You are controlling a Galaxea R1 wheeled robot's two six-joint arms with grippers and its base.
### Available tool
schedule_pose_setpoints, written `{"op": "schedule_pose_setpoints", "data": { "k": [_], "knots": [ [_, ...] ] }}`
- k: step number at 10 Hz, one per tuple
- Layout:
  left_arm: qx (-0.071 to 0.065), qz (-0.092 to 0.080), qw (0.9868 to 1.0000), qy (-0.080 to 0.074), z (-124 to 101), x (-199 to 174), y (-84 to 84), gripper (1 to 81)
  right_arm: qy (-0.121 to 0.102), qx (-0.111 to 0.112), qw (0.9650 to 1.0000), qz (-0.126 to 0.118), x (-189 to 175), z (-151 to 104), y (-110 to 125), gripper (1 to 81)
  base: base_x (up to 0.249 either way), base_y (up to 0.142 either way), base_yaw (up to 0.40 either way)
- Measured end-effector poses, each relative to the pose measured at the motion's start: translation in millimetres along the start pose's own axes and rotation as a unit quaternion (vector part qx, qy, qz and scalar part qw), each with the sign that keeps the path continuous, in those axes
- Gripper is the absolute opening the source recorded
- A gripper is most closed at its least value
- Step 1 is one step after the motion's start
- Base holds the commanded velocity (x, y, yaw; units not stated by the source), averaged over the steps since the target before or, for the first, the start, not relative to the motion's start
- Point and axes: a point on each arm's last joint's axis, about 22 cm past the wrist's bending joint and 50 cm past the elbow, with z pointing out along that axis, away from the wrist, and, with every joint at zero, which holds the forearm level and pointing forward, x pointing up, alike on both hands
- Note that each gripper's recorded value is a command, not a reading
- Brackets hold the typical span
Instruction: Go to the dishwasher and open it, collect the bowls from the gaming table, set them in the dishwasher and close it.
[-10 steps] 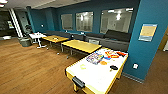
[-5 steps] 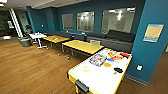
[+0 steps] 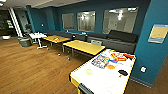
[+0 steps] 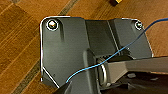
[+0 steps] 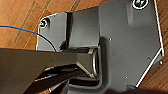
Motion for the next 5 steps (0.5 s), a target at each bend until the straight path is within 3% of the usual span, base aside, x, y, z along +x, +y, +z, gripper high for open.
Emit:
{"op": "schedule_pose_setpoints", "data": {
  "k": [5],
  "knots": [
    [-0.002, -0.001, 1.0000, -0.001, 0.7, -1.6, 3.2, 81.1, 0.000, -0.001, 1.0000, 0.000, 0.3, -0.5, 1.7, 81.1, 0.128, 0.110, 0.000]
  ]
}}
